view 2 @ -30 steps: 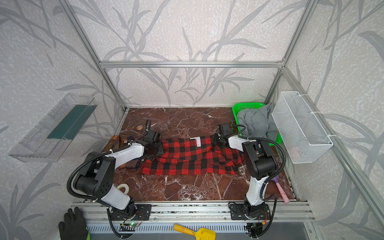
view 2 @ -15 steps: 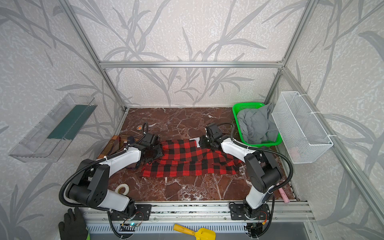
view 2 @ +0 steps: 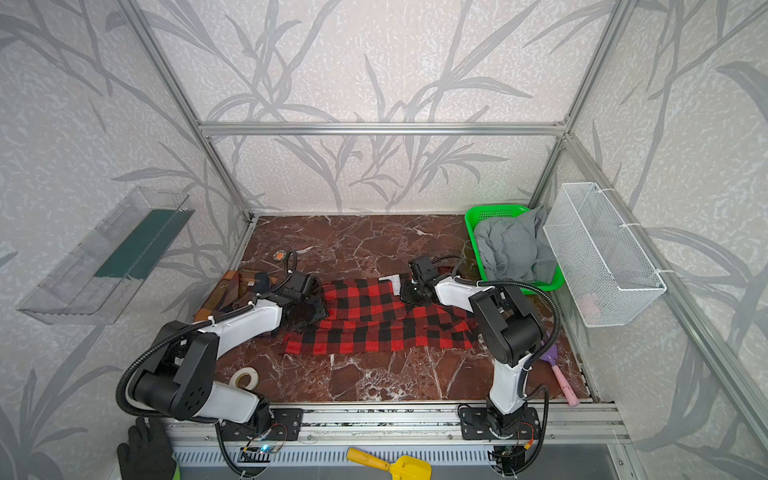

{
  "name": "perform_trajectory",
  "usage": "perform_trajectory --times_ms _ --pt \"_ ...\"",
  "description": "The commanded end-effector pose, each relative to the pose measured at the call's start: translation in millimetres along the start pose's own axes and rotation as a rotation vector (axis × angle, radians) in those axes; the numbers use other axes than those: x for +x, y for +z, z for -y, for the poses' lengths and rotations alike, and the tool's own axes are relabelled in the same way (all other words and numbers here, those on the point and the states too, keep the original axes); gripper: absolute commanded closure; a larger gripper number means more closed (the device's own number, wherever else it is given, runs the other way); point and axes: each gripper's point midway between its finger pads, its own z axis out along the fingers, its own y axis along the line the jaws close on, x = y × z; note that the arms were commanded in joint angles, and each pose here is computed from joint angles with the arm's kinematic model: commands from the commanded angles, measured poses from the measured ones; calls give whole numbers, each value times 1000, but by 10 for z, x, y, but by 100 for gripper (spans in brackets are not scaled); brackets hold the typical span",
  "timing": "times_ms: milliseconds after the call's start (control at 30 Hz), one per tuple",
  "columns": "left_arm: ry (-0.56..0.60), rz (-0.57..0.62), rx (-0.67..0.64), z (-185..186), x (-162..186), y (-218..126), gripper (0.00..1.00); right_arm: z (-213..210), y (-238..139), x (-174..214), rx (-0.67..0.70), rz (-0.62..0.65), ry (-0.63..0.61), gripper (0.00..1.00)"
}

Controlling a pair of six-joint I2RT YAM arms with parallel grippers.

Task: Fold and stack the long sleeve shirts
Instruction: 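Pull the left gripper toward the robot while the right gripper holds the far edge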

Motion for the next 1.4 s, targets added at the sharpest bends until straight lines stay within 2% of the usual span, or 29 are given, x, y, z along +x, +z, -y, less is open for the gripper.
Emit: perform_trajectory --times_ms 0,567,933,1167,1267,1367 --pt "-27 -77 -15 -99 292 -6 39 191 141 84 70 -39 6 76" --pt "-40 -98 47 -111 888 -296 38 19 498 -87 50 -103 -15 76" --pt "-60 -60 94 -4 1258 -471 38 -240 677 -280 25 -162 -129 76" --pt "-1 22 129 288 1310 -677 38 -487 394 -494 5 -137 -213 76" --pt "29 45 118 354 1252 -750 36 -593 114 -548 -14 -85 -226 75" --pt "119 120 93 397 1065 -917 35 -674 -130 -480 -39 -51 -235 75"
